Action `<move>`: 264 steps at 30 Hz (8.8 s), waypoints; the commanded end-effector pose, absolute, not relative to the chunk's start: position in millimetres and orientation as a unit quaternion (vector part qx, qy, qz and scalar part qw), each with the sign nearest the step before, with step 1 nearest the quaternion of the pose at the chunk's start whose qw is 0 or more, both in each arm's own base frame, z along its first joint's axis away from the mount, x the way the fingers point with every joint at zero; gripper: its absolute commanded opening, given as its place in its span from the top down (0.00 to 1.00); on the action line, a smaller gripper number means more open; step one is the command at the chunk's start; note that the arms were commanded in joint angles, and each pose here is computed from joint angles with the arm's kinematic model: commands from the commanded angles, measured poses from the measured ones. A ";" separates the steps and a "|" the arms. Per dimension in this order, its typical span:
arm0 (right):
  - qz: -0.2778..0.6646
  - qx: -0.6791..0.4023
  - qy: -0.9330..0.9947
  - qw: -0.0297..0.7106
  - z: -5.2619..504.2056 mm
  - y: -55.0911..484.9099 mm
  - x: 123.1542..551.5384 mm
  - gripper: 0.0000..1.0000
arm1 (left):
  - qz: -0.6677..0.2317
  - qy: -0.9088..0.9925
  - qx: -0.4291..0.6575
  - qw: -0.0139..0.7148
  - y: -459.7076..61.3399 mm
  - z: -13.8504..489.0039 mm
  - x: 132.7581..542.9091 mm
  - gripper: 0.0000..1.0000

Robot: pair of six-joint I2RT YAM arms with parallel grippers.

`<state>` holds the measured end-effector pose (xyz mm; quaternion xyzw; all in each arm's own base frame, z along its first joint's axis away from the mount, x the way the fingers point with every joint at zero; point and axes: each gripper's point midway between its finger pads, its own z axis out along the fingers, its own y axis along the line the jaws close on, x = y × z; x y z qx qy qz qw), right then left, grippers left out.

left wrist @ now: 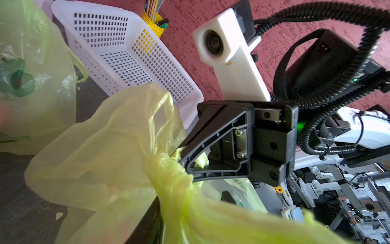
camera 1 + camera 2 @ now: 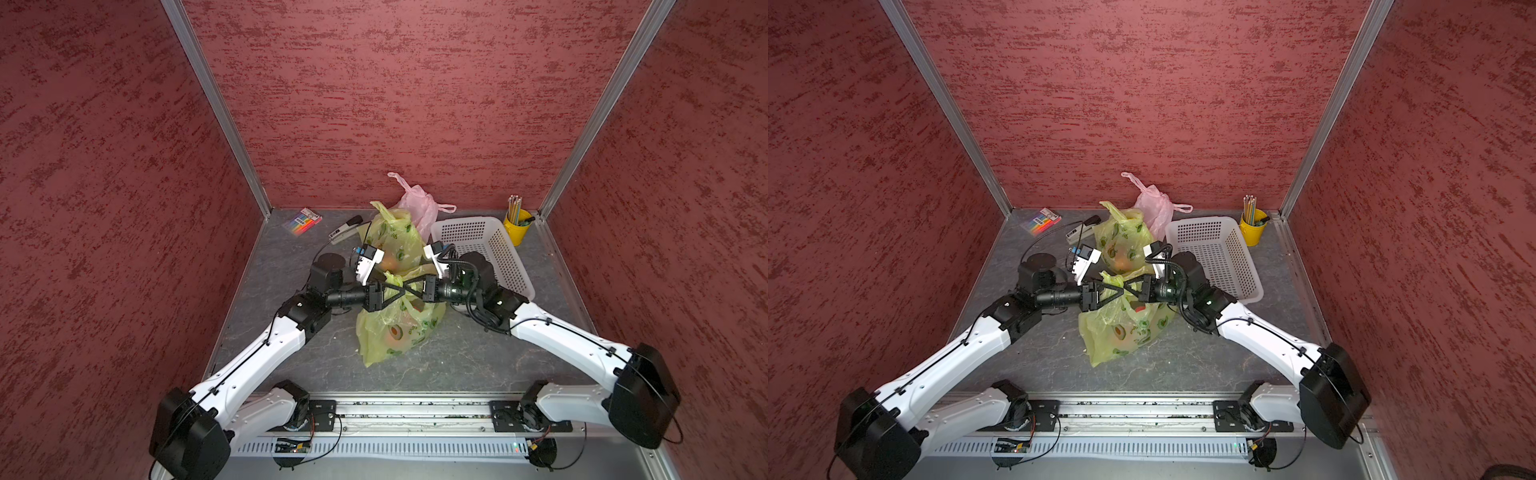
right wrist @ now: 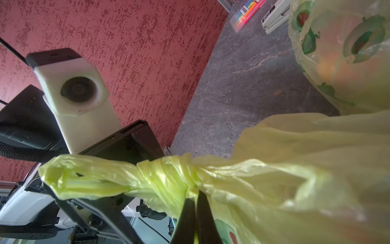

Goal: Place the peach into a plastic bag & tie a knot
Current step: Cross the plastic bag at the center of the board.

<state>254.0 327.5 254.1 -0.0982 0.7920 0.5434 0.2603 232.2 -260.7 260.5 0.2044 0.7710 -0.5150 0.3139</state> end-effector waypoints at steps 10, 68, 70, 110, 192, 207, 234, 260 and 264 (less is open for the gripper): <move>0.558 -0.099 0.779 0.270 265.3 330.5 255.4 1.00 | -0.518 0.776 0.172 0.316 -260.6 262.6 253.1 0.53; 0.563 -0.426 0.652 0.276 359.1 337.0 191.5 0.35 | -0.668 0.633 0.359 0.152 -272.6 359.2 199.7 1.00; 0.567 -0.427 0.653 0.265 353.2 335.9 188.0 0.43 | -0.671 0.630 0.362 0.151 -272.5 360.6 198.2 1.00; 0.543 -0.276 0.708 0.358 356.8 322.0 230.2 1.00 | -0.567 0.746 0.281 0.208 -268.1 292.8 215.8 0.34; 0.660 -0.167 0.589 0.435 415.2 331.3 262.5 1.00 | -0.585 0.697 0.277 0.309 -276.8 336.9 188.6 0.29; 0.725 -0.149 0.520 0.426 443.5 340.6 273.1 1.00 | -0.613 0.664 0.291 0.314 -321.4 332.4 178.4 0.33; 0.777 -0.244 0.458 0.355 465.1 340.4 256.8 1.00 | -0.625 0.661 0.198 0.366 -246.0 337.8 182.6 0.25; 0.756 -0.257 0.483 0.360 452.8 336.6 264.9 1.00 | -0.668 0.611 0.185 0.382 -199.0 431.3 172.4 0.46; 0.755 -0.259 0.483 0.361 455.3 336.1 264.2 1.00 | -0.663 0.613 0.197 0.383 -199.6 440.0 170.2 0.35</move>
